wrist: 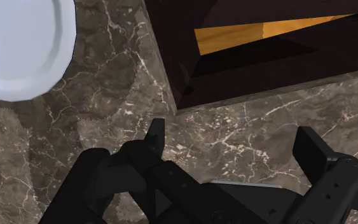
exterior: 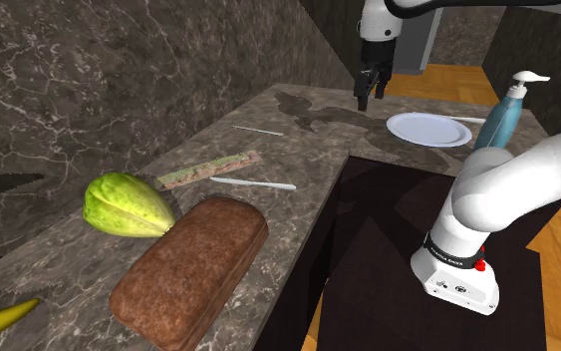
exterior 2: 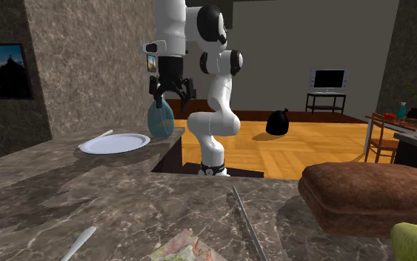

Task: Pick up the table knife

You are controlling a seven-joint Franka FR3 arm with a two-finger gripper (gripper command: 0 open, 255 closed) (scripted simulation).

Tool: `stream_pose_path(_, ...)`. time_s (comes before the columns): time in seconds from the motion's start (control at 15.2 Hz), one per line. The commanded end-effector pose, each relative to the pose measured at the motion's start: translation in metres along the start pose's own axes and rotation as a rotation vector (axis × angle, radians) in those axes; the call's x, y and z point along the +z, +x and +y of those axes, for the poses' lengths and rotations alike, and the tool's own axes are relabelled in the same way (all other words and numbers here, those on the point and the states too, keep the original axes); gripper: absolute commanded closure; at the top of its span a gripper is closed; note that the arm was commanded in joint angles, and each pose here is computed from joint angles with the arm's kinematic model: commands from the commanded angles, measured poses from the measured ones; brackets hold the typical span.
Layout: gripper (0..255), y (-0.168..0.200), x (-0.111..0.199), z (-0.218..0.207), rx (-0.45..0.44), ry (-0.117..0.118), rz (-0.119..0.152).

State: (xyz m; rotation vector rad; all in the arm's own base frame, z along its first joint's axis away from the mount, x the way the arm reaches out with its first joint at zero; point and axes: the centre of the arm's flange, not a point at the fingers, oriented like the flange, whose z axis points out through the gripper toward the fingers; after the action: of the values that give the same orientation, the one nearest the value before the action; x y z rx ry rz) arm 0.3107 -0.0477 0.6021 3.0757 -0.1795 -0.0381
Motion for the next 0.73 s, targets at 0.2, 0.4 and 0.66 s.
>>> stream_pose_path(0.2, 0, 0.026, 0.013, -0.027, -0.058, 0.005, -0.002)
stream_pose_path(0.4, 0, 0.05, 0.025, -0.055, -0.115, 0.01, -0.003)
stream_pose_path(0.66, 0, 0.079, 0.042, -0.095, -0.192, 0.016, -0.006)
